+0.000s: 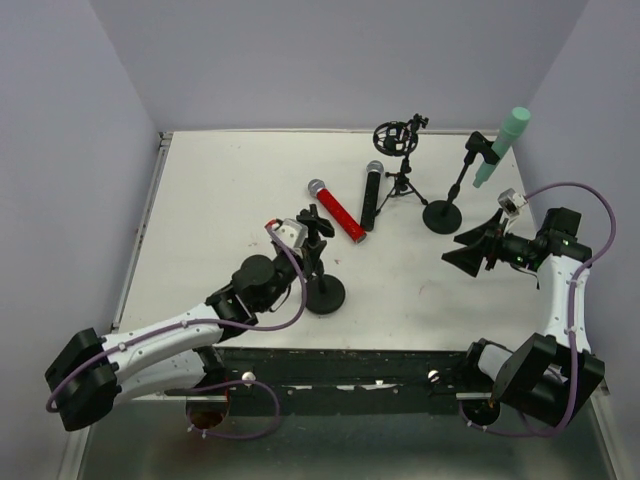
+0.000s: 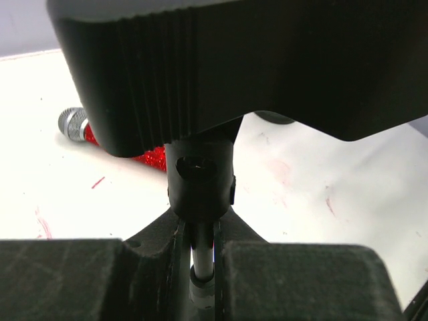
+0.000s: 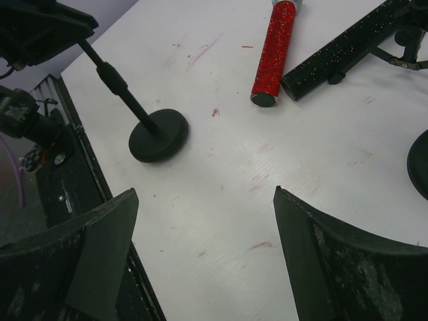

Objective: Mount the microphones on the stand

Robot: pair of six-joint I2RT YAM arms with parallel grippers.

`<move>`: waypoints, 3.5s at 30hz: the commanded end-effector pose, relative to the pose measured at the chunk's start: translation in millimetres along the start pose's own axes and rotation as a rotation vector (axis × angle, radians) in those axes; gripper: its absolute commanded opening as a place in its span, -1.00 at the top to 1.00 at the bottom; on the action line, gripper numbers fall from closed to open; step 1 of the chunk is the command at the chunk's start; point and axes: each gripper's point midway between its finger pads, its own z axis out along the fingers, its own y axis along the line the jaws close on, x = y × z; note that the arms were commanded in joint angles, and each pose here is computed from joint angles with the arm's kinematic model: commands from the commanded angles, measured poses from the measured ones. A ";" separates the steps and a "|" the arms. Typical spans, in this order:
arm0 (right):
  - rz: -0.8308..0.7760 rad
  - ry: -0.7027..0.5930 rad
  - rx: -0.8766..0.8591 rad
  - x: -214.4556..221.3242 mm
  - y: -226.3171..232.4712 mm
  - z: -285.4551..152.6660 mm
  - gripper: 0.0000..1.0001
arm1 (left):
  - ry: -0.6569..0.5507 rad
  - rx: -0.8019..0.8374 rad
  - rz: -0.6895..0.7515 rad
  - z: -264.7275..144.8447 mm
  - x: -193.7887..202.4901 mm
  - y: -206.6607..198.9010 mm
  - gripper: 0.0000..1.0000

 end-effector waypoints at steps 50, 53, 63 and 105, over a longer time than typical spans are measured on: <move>0.006 0.024 -0.090 17.0 -1.8 6.0 -0.82 | 0.011 0.094 -0.072 -24.2 20.2 -47.0 -0.97; -0.007 0.032 -0.113 19.1 0.3 5.6 -0.82 | -0.002 0.092 -0.041 -30.0 18.2 -42.1 -0.97; -0.034 0.089 -0.131 33.0 -1.6 3.4 -0.82 | -0.053 0.162 0.098 -50.1 -13.1 -41.8 -0.97; -0.249 0.134 -0.229 38.5 43.5 20.0 -0.82 | 0.006 0.671 0.339 -36.1 -8.7 -49.5 -0.85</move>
